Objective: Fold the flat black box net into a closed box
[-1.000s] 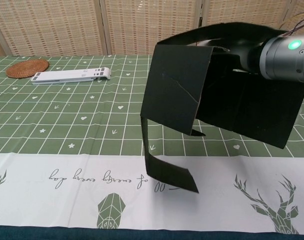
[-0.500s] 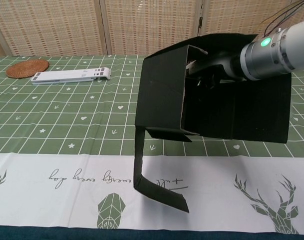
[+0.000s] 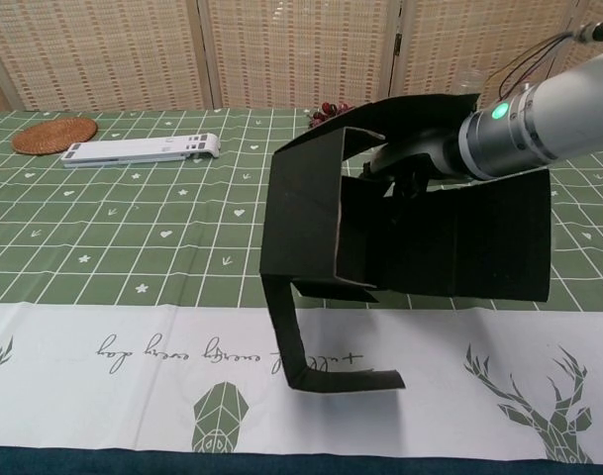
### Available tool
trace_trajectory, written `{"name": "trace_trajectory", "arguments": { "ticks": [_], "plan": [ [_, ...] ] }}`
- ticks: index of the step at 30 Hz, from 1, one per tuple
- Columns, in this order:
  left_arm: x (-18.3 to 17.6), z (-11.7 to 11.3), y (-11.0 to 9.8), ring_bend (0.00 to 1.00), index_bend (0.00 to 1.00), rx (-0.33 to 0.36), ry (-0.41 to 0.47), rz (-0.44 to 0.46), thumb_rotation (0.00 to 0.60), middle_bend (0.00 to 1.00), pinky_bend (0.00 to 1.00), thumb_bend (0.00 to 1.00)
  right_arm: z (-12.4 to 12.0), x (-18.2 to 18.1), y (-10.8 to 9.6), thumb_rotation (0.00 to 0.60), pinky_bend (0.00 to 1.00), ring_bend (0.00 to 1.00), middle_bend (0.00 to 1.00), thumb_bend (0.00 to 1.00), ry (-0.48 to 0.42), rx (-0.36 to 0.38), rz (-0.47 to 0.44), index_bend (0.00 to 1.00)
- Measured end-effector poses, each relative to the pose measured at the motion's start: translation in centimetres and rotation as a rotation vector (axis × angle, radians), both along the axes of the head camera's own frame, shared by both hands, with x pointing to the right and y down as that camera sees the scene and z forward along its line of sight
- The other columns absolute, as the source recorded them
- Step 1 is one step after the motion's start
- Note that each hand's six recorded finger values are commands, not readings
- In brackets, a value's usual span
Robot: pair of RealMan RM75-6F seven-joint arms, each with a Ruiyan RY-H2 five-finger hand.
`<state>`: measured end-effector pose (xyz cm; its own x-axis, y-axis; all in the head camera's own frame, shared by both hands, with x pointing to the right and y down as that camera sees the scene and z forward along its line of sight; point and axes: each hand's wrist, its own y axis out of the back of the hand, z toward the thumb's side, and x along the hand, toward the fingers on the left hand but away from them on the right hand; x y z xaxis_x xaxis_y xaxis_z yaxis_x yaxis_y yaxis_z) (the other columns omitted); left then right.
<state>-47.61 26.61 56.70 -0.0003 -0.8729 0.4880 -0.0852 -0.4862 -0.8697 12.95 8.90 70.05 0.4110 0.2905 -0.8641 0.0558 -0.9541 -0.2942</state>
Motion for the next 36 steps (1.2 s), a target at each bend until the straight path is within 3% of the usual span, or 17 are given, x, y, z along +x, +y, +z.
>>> {"name": "trace_trajectory", "arguments": {
  "ticks": [4, 10, 19, 24, 29, 36],
  "plan": [
    [0.2, 0.1, 0.0, 0.00, 0.00, -0.003, 0.004, 0.004, 0.600, 0.00, 0.08, 0.14, 0.1, -0.1, 0.0, 0.600, 1.00, 0.87, 0.20, 0.43, -0.016, 0.024, 0.016, 0.01],
    [0.3, 0.1, -0.1, 0.00, 0.00, -0.003, 0.007, 0.007, 0.600, 0.00, 0.08, 0.14, 0.4, -0.1, 0.0, 0.600, 1.00, 0.83, 0.09, 0.36, -0.038, 0.058, 0.036, 0.00],
    [0.4, -0.2, -0.2, 0.00, 0.00, 0.002, 0.005, 0.008, 0.600, 0.00, 0.08, 0.14, 0.3, -0.8, -0.2, 0.600, 1.00, 0.83, 0.10, 0.32, -0.096, 0.139, 0.042, 0.00],
    [0.5, -0.3, -0.3, 0.00, 0.00, 0.008, 0.004, 0.012, 0.600, 0.00, 0.08, 0.14, -0.8, -0.9, 0.4, 0.600, 1.00, 0.83, 0.13, 0.18, -0.129, 0.232, -0.023, 0.00],
    [0.8, -0.3, -0.4, 0.00, 0.00, 0.012, 0.009, 0.020, 0.600, 0.00, 0.08, 0.14, -1.9, -0.9, 2.8, 0.600, 1.00, 0.83, 0.15, 0.01, -0.174, 0.311, -0.111, 0.00],
    [0.9, -0.5, -0.1, 0.00, 0.00, 0.016, 0.008, 0.018, 0.600, 0.00, 0.08, 0.14, -1.8, -1.7, 6.8, 0.600, 1.00, 0.83, 0.18, 0.00, -0.225, 0.347, -0.192, 0.00]
  ]
}}
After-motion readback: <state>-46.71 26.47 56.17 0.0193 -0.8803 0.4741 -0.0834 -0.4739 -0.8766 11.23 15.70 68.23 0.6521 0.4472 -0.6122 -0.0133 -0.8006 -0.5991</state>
